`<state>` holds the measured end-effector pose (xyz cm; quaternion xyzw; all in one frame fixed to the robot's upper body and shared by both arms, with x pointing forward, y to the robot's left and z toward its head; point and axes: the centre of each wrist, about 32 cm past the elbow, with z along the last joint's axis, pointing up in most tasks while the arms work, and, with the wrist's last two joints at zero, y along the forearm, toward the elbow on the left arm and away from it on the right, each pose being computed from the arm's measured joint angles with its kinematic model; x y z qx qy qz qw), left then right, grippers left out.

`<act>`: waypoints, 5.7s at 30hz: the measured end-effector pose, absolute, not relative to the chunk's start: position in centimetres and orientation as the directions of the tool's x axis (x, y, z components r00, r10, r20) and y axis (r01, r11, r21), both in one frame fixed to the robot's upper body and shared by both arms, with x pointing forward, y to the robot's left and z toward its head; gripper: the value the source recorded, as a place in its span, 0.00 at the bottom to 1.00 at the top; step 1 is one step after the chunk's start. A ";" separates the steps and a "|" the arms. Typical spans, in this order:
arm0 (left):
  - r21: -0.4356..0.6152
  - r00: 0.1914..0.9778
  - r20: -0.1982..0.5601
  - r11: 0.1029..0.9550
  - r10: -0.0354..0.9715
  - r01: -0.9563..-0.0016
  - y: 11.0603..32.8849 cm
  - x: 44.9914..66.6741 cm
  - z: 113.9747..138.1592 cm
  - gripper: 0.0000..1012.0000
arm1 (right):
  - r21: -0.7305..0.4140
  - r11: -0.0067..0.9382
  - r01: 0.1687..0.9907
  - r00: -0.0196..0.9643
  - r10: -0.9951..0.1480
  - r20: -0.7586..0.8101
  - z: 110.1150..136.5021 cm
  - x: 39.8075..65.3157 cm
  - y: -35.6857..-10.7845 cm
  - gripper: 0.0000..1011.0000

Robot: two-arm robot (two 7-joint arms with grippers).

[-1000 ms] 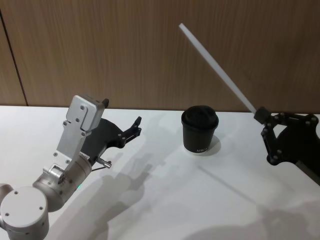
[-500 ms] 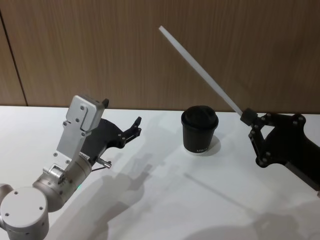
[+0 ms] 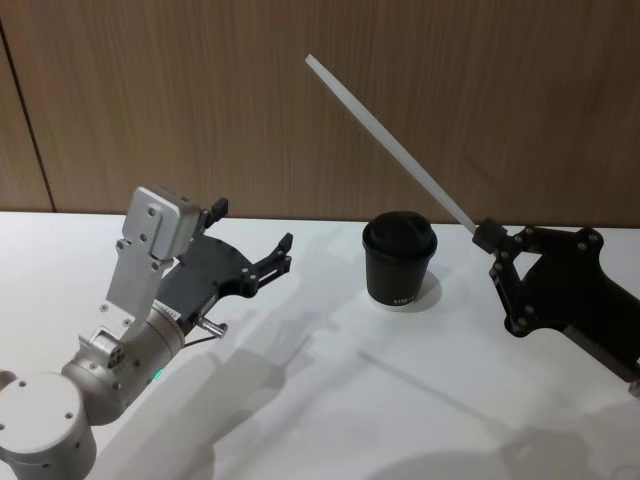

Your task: Pick up the straw with one hand, pass it to the other hand, and insert it into the cup.

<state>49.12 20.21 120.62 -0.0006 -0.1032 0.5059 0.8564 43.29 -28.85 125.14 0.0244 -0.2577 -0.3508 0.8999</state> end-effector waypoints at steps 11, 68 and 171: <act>-0.145 0.581 0.090 0.588 0.809 -0.796 20.6 48.9 120.9 0.99 | 0.225 0.756 0.614 0.624 -0.640 0.448 125.2 43.3 -28.8 0.00; -0.535 0.898 -0.216 0.723 0.383 -0.437 20.2 50.8 118.4 0.99 | 0.225 0.758 0.612 0.626 -0.639 0.448 125.2 43.3 -28.7 0.00; -0.663 0.981 -0.162 0.726 0.101 -0.185 14.5 59.3 120.6 0.64 | 0.225 0.758 0.612 0.626 -0.638 0.448 125.2 43.3 -28.7 0.00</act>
